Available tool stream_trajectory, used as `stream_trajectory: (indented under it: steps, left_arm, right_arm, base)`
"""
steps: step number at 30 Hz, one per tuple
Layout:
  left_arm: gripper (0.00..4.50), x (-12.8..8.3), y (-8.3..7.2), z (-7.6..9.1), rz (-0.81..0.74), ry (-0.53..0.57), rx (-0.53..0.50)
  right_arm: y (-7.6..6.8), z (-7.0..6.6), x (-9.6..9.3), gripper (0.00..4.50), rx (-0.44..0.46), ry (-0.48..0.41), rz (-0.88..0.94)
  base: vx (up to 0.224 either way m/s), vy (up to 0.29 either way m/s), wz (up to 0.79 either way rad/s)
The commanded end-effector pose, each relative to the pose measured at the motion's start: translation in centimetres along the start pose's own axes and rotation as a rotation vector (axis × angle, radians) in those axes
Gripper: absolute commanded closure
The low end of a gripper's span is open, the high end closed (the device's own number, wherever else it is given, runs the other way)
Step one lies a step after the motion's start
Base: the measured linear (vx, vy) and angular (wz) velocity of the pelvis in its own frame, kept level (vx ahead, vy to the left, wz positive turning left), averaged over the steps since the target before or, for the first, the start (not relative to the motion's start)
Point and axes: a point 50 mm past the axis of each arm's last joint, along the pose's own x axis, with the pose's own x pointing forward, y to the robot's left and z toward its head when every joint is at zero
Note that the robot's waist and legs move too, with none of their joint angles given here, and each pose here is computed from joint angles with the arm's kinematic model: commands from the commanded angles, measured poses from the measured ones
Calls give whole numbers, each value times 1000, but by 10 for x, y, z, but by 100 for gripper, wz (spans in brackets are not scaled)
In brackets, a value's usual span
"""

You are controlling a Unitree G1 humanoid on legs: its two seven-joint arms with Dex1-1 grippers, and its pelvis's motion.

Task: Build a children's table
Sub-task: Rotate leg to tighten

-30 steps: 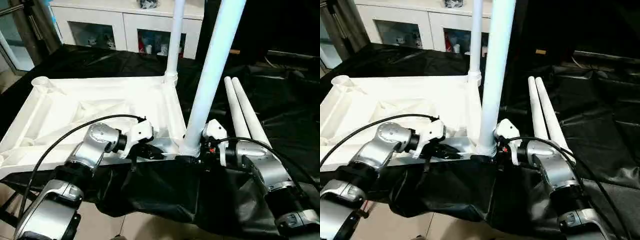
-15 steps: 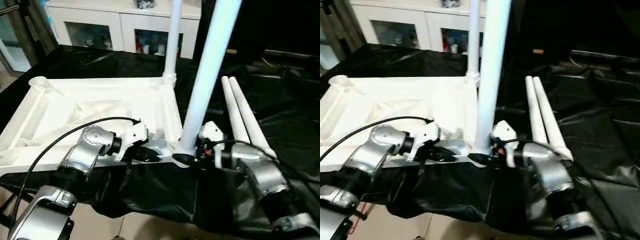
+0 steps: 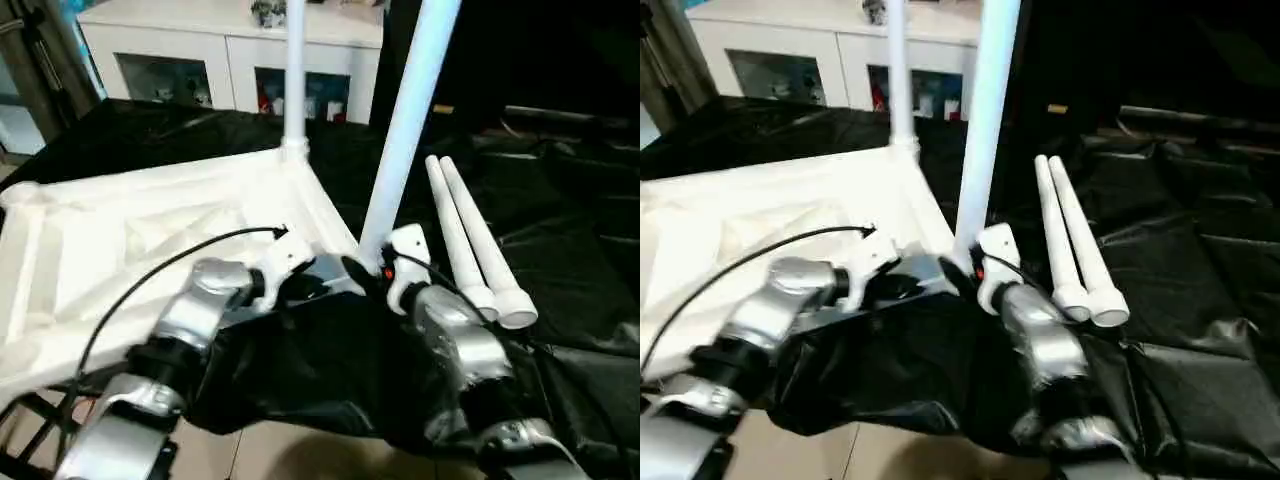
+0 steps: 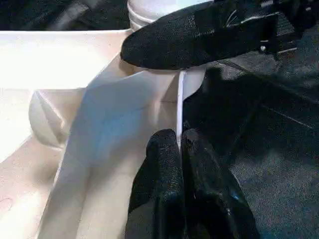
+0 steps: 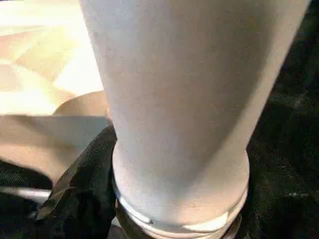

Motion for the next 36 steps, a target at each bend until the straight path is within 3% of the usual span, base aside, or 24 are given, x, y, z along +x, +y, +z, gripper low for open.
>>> stream_trajectory:
  steps: [1,5,9,16,21,28,36]
  left_arm:
    - [450,13,-9,24,15,-127,-2]
    - [450,12,-14,23,-20,-132,18]
    - [450,5,-16,17,-78,-131,49]
    - [450,-14,-18,8,-233,-120,102]
    - [450,-31,-12,-4,-313,-42,141]
    - [450,-38,-4,-6,-308,-24,143]
    - [450,-37,-3,-5,-299,-36,139]
  right_arm:
    - [43,-19,10,99,70,71,174]
    - [42,-15,10,57,30,61,198]
    - [30,-9,3,57,-19,45,268]
    - [7,0,-22,57,-143,63,482]
    - [-9,4,-44,57,-205,133,661]
    - [-12,6,-46,57,-236,161,706]
    - [-6,-1,-42,123,-220,171,695]
  base:
    - [0,0,0]
    - [0,0,0]
    - [0,0,0]
    - [0,0,0]
    - [0,0,0]
    - [0,0,0]
    - [0,0,0]
